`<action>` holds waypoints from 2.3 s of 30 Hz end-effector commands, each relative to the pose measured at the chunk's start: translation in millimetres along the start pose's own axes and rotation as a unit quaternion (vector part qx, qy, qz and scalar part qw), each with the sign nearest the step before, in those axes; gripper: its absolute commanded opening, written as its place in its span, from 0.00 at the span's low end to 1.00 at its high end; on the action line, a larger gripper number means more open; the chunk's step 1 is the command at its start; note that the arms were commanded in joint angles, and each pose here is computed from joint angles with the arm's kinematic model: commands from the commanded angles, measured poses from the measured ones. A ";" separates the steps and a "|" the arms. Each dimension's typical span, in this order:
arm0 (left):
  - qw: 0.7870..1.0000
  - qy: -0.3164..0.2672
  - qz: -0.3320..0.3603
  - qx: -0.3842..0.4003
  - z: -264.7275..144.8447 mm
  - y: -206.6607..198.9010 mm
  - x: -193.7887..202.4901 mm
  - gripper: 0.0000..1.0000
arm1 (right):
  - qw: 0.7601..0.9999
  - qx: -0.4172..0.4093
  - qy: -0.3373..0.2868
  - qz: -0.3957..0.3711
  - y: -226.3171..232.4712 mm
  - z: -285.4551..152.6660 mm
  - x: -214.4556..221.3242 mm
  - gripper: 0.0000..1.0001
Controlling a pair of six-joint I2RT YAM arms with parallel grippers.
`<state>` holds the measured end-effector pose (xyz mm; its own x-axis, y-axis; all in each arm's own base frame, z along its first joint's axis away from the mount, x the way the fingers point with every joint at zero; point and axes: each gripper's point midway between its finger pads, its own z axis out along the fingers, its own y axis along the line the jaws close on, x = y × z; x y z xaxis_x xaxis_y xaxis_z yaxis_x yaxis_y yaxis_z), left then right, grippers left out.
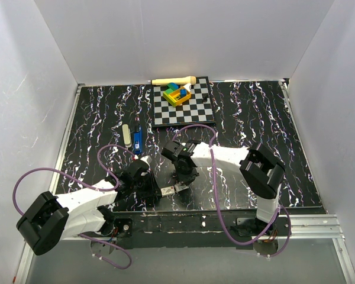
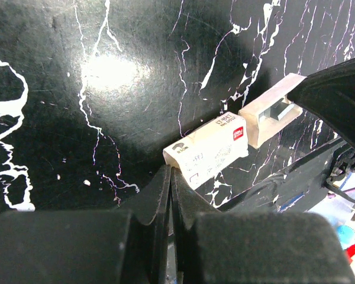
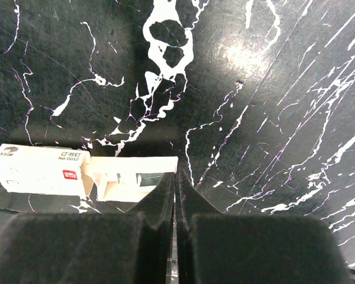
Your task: Unload the staples from the stapler
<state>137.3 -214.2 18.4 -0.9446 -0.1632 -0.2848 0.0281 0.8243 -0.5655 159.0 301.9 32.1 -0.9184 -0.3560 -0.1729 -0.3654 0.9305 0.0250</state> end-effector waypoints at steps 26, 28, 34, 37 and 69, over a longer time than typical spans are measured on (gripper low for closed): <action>1.000 -0.010 0.010 0.007 0.4 -4.8 -3.6 0.00 | 1.000 -0.006 0.007 -0.020 14.5 -0.8 -3.1 0.01; 1.000 -0.010 0.010 0.006 0.5 -5.1 -3.7 0.00 | 1.000 -0.006 0.008 -0.022 15.1 -0.5 -2.9 0.01; 1.000 -0.008 0.010 0.006 1.2 -5.3 -3.1 0.00 | 1.000 -0.005 0.008 -0.027 17.9 -0.4 -2.6 0.01; 1.000 -0.008 0.011 0.007 1.2 -5.7 -2.9 0.00 | 1.000 -0.005 0.008 -0.029 18.4 -0.7 -3.4 0.01; 1.000 0.001 0.024 0.014 -1.0 -11.5 4.8 0.00 | 1.000 -0.021 0.018 0.002 15.5 8.1 -8.9 0.01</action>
<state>129.8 -220.2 17.6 -0.9490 -0.1255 -0.2893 0.0630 0.8235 -0.5638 158.2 314.3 24.8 -0.9159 -0.3823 -0.1224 -0.3897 0.9199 0.0434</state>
